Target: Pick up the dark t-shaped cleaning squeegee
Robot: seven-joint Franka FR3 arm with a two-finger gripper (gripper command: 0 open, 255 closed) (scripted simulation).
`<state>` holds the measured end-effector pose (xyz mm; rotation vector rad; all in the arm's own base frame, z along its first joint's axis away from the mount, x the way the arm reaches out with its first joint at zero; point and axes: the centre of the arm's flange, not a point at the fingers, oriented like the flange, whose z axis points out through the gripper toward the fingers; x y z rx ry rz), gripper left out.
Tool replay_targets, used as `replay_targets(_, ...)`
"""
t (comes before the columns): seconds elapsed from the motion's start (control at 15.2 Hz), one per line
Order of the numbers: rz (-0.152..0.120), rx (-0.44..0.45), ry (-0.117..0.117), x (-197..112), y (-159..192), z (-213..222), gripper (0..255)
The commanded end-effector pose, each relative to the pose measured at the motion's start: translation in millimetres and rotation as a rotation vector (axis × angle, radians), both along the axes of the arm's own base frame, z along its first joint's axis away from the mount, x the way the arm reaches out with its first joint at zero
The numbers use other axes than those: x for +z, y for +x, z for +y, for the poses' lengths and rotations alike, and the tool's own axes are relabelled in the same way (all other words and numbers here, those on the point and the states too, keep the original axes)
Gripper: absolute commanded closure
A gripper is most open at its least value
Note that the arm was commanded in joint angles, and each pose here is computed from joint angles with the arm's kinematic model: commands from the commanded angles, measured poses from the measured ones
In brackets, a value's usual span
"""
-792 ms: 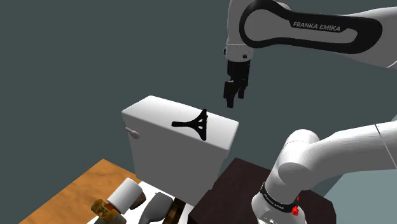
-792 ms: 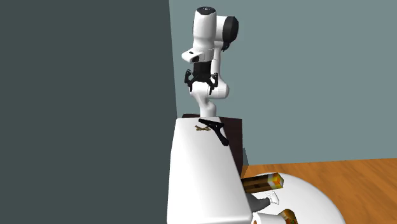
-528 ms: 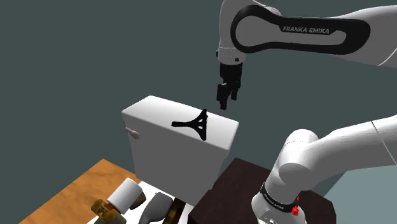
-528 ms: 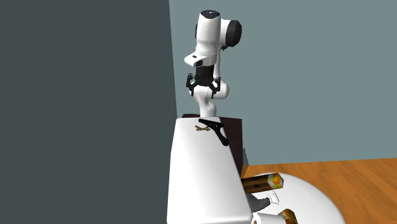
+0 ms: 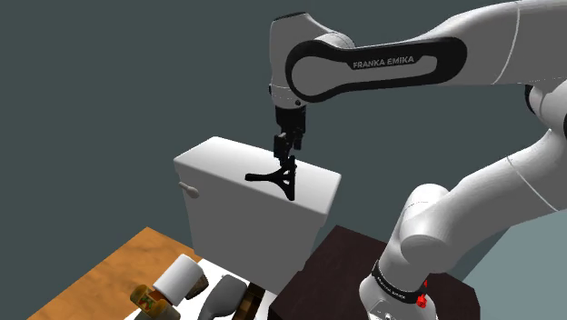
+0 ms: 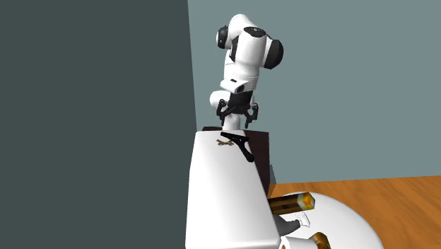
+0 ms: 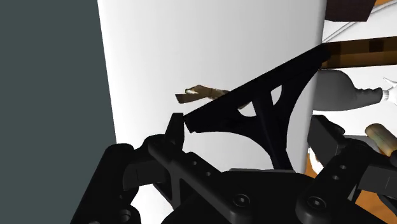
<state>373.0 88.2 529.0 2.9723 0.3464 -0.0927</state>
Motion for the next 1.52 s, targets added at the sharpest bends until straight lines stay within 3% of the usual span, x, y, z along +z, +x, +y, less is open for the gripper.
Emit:
replay_targets(0.0, -0.015, 0.044, -0.01, -11, 16, 19, 0)
replay_targets(0.2, -0.03, 0.097, -0.024, -25, 34, 42, 0)
replay_targets(0.79, -0.03, 0.097, -0.024, -65, 34, 42, 0)
replay_targets(0.86, -0.03, 0.097, -0.024, -64, 34, 41, 255)
replay_targets(1.45, -0.03, 0.097, -0.024, -65, 34, 42, 255)
